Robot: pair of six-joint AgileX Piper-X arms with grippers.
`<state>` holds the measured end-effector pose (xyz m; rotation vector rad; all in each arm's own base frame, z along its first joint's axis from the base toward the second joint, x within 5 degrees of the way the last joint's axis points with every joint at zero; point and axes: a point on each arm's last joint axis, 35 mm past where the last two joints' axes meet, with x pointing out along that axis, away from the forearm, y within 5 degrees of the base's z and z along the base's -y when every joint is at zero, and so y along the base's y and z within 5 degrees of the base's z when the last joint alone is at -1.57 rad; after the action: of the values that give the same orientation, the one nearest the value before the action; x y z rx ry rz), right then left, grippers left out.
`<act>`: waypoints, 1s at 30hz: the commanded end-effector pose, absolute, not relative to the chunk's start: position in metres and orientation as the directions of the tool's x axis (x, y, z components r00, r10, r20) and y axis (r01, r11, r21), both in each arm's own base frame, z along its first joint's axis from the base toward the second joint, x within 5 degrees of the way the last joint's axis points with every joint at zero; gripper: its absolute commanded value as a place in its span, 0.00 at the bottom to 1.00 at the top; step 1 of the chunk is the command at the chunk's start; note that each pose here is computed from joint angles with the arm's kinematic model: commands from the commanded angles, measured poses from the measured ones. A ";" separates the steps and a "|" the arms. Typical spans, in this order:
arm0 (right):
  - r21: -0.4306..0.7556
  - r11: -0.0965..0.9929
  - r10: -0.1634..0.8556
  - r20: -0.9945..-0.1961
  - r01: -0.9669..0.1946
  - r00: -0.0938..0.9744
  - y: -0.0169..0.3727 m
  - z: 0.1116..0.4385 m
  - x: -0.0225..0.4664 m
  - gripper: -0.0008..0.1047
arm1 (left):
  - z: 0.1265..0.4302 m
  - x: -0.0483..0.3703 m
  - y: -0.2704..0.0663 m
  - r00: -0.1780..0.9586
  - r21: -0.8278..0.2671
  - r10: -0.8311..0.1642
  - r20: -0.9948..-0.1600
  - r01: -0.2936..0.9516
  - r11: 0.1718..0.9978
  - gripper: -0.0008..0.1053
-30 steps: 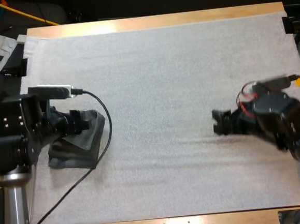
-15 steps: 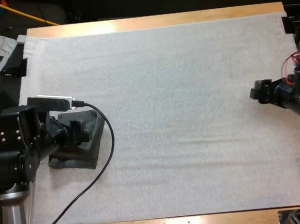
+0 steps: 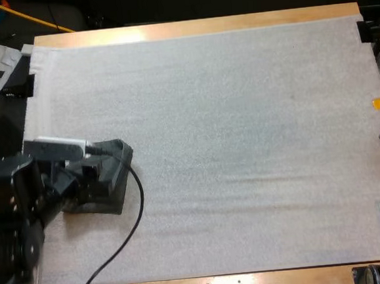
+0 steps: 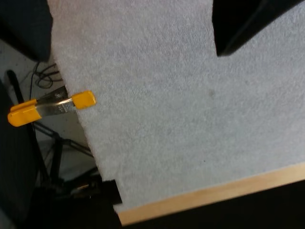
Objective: Pick towel from pile, fold and stack
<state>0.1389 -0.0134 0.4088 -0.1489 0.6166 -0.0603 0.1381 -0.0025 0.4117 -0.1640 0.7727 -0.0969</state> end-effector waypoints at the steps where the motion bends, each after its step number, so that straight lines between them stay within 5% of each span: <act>1: -0.183 0.983 -0.096 -0.520 -0.001 0.849 -0.011 0.419 0.112 0.65 | 0.421 0.117 -0.003 0.756 -0.163 -0.136 -0.640 0.039 0.986 0.59; 9: -0.183 0.983 -0.091 -0.478 0.002 0.874 -0.007 0.423 0.076 0.64 | 0.412 0.069 -0.004 0.818 -0.162 -0.129 -0.560 0.045 0.986 0.59; 30: -0.185 0.982 -0.084 -0.193 0.048 0.978 0.004 0.417 -0.046 0.64 | 0.370 -0.054 -0.006 0.923 -0.125 -0.125 -0.363 0.085 0.988 0.59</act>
<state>-0.0452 0.0042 0.4186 -0.1701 0.2029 -0.0620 -0.0467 -0.0060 0.3736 -0.1058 0.3767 -0.1054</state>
